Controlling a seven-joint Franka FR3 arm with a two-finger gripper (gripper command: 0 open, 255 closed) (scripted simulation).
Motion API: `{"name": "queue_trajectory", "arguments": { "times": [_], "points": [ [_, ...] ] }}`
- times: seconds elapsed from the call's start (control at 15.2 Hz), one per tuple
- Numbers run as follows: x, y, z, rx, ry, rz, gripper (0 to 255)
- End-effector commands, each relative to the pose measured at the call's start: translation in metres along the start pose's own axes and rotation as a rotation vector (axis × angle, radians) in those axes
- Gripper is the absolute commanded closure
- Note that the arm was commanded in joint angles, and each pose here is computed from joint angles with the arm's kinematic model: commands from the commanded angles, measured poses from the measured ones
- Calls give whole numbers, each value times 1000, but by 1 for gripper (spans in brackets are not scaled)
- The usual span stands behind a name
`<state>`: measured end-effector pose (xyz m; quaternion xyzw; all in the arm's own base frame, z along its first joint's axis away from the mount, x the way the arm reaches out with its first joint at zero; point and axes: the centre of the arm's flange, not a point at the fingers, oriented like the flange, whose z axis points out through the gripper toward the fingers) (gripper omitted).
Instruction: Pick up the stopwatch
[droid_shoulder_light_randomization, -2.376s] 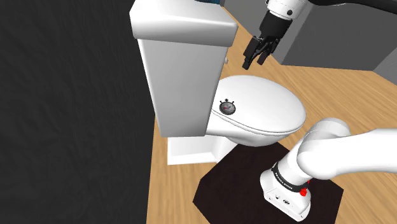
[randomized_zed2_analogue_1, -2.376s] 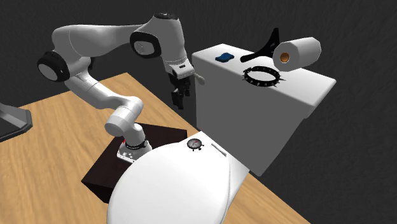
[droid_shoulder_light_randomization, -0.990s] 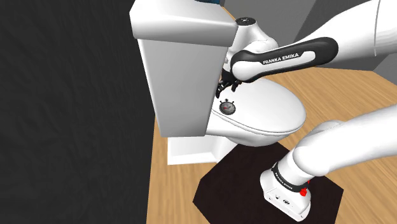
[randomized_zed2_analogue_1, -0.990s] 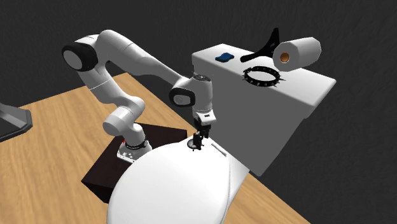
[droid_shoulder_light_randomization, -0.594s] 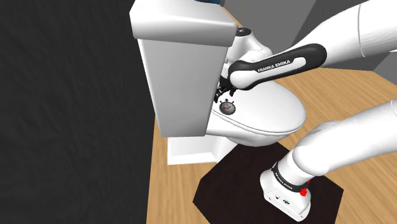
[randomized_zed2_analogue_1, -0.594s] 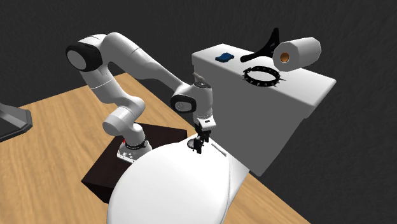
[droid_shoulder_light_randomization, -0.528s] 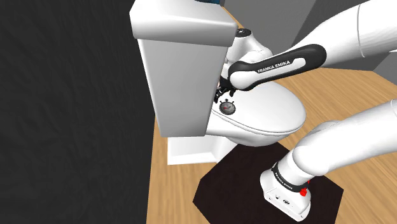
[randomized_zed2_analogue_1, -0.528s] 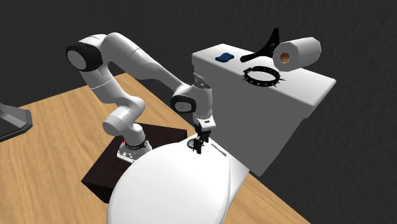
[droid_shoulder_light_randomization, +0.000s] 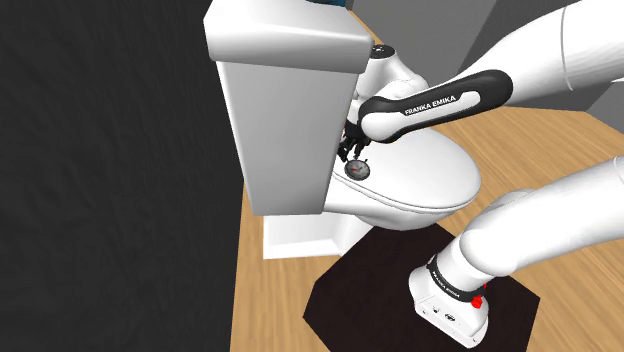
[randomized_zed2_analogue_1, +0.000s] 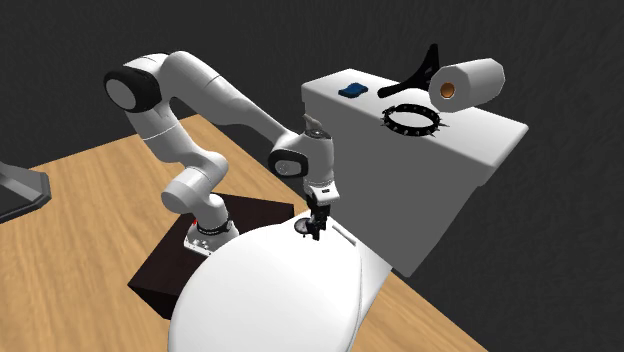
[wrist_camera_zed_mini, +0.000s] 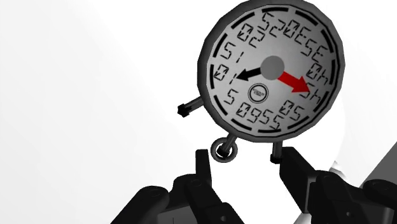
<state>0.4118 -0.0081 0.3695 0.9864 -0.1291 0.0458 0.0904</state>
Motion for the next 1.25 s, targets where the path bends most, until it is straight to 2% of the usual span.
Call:
{"name": "queue_trajectory", "arguments": {
  "times": [0.0,1.06,1.19],
  "points": [
    [-1,0,3,-1,-6,0,255],
    [8,14,-75,-1,-6,0,255],
    [8,14,-76,-1,-6,0,255]
  ]
}}
